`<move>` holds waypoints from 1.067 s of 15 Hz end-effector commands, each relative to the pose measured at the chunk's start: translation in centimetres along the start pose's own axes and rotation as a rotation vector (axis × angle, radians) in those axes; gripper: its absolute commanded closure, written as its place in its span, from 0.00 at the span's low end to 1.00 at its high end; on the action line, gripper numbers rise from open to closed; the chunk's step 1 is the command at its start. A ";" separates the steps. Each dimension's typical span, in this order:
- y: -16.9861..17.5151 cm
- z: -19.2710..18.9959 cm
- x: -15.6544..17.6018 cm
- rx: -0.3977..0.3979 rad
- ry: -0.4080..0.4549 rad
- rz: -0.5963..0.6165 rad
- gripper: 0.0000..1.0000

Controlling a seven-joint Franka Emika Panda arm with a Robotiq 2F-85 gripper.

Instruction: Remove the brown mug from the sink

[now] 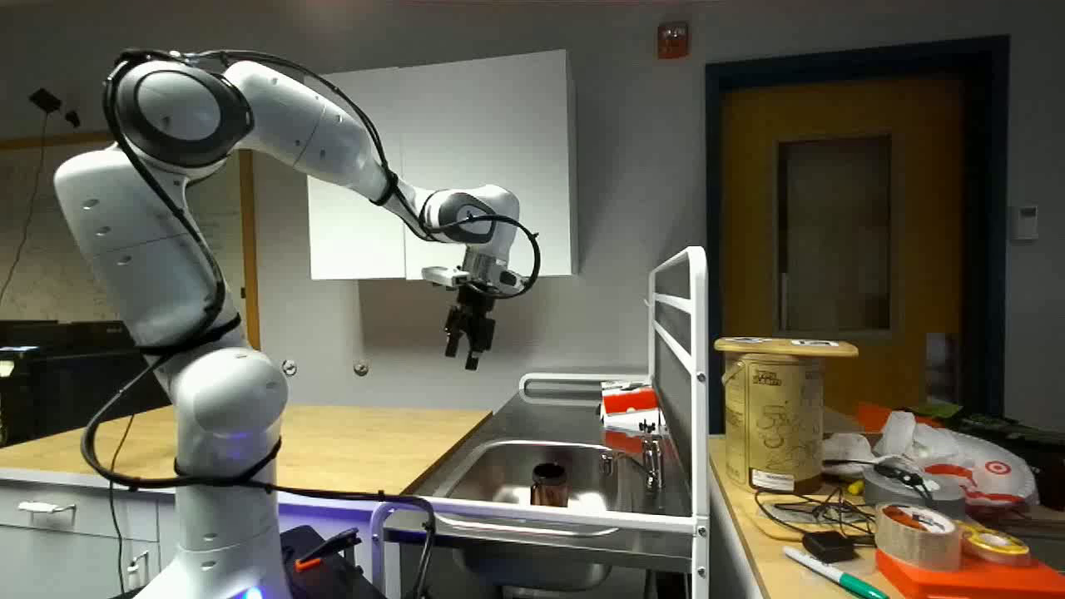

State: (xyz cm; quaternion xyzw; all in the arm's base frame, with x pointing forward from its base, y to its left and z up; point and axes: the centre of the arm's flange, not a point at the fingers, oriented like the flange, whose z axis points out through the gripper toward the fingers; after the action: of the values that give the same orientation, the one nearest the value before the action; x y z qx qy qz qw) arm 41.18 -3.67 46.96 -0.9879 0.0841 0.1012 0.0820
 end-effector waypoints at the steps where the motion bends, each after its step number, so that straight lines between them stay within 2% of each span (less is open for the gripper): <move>1: 0.0 0.0 0.0 0.000 0.001 0.000 0.00; 10: 0.0 -0.1 0.0 0.000 0.004 0.000 0.00; 13: 0.4 0.0 2.7 0.005 -0.014 0.042 0.00; 16: 0.8 0.5 7.8 0.015 -0.031 0.083 0.00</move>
State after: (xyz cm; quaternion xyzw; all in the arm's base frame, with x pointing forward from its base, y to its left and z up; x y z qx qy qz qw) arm 43.05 -4.59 45.57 -0.9861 0.0997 0.1067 0.0798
